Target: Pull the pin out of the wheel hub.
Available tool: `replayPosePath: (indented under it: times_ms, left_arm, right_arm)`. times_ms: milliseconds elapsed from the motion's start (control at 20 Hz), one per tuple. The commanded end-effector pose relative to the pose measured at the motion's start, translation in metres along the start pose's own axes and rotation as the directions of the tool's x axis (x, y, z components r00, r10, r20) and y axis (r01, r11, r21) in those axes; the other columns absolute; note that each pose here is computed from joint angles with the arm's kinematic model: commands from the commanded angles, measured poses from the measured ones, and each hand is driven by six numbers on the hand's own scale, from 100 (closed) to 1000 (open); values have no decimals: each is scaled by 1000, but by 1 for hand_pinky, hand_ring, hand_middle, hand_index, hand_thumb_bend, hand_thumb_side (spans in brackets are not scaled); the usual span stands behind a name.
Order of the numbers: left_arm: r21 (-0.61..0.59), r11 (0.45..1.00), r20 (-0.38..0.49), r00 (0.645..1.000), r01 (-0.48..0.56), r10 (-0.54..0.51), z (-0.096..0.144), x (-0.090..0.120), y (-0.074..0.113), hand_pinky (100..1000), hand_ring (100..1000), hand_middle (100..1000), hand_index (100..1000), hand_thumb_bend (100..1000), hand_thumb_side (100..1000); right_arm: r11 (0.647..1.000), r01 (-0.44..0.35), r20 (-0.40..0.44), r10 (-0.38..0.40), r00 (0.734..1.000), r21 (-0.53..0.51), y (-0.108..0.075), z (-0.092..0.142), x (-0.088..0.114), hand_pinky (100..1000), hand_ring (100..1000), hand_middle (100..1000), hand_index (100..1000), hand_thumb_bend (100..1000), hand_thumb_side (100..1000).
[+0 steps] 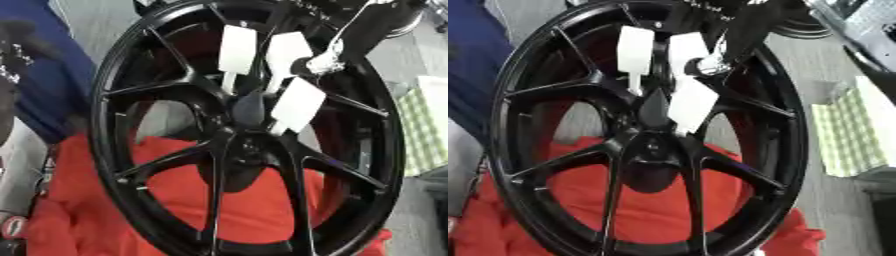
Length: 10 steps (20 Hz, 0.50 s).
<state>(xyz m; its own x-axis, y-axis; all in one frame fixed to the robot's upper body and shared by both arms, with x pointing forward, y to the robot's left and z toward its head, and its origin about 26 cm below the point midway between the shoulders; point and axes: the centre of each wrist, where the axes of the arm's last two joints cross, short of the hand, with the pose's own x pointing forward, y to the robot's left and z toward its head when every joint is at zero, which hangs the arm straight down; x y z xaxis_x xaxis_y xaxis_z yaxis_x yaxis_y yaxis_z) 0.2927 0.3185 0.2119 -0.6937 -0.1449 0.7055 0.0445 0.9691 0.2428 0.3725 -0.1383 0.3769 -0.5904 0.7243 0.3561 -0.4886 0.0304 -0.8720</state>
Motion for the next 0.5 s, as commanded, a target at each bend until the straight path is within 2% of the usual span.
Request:
replayPosePath:
  times_ms: [50,500]
  left_arm:
    - [-16,1000,28,999,16,-16,-4,7,1,846,607,536,734,100,659]
    - [-18,1000,27,1000,15,-14,-5,7,1,846,607,536,734,100,662]
  right_arm:
    - [998,42,-56,-40,998,45,-8,5,1,827,914,781,855,358,100]
    - [998,56,-73,-54,996,28,-9,1,-5,825,907,756,838,310,100]
